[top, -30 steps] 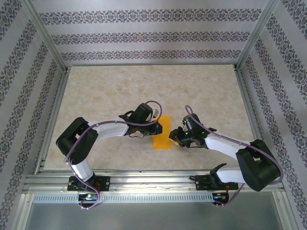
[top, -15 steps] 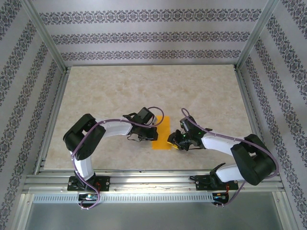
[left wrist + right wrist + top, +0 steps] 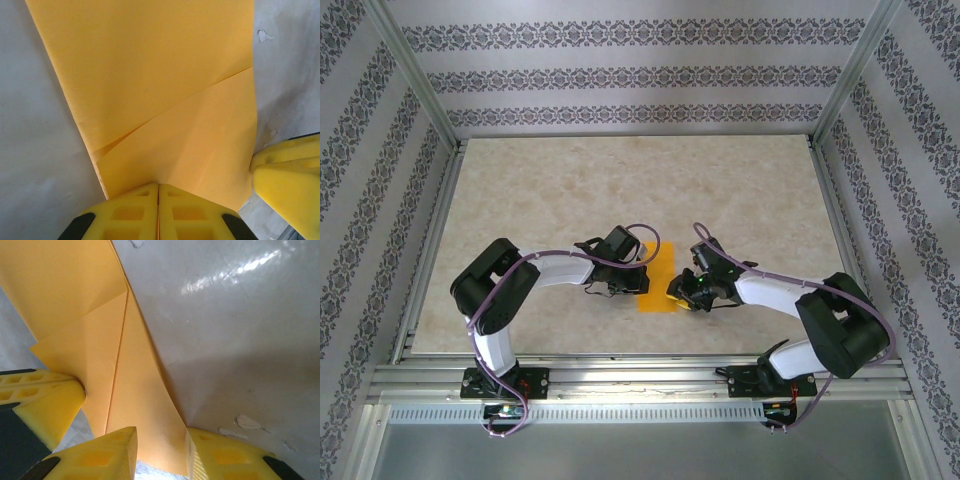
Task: Fold a paper plane with a square sheet of paper (pick it up from the middle)
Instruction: Turn over the paper at the center of the table.
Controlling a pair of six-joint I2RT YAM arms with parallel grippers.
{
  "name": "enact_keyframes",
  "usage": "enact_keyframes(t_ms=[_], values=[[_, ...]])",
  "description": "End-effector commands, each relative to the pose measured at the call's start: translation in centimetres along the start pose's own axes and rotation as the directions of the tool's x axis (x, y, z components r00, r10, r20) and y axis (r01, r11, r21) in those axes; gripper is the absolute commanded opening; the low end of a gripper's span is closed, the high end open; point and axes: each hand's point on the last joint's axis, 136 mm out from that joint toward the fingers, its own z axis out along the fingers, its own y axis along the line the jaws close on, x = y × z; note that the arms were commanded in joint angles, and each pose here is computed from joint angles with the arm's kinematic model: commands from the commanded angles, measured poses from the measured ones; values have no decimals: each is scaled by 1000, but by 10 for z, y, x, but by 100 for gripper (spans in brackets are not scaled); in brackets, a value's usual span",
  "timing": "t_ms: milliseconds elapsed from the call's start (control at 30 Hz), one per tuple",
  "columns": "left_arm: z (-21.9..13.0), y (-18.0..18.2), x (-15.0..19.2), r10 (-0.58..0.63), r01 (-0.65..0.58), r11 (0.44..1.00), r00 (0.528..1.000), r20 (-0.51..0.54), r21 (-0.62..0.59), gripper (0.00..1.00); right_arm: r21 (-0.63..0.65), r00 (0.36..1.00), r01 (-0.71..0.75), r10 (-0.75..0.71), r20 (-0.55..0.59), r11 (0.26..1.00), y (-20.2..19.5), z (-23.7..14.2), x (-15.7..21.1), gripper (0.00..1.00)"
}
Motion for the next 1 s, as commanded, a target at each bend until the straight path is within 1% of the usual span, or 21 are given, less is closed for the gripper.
enact_keyframes(t_ms=[0,167,333,467,567,667,967], values=[[2,16,7,-42,42,998,999,-11,-37,9,-64,996,80,-78,33,995,24,1,-7,28],[2,13,7,-47,46,999,999,-13,-22,9,-33,996,83,-83,25,996,16,5,-7,31],[1,13,7,-47,47,999,999,-13,-19,9,-77,994,105,-103,29,991,27,6,-9,33],[0,12,6,-55,55,998,998,-5,-10,9,-109,991,125,-120,54,986,45,3,-17,35],[-3,10,3,-61,61,998,998,1,-2,9,-75,991,113,-107,78,991,41,2,-28,35],[-6,9,1,-67,67,998,998,13,6,9,-105,991,105,-95,93,989,42,2,-37,39],[-7,10,0,-82,81,997,996,21,15,9,-154,992,116,-108,60,981,47,7,-52,40]])
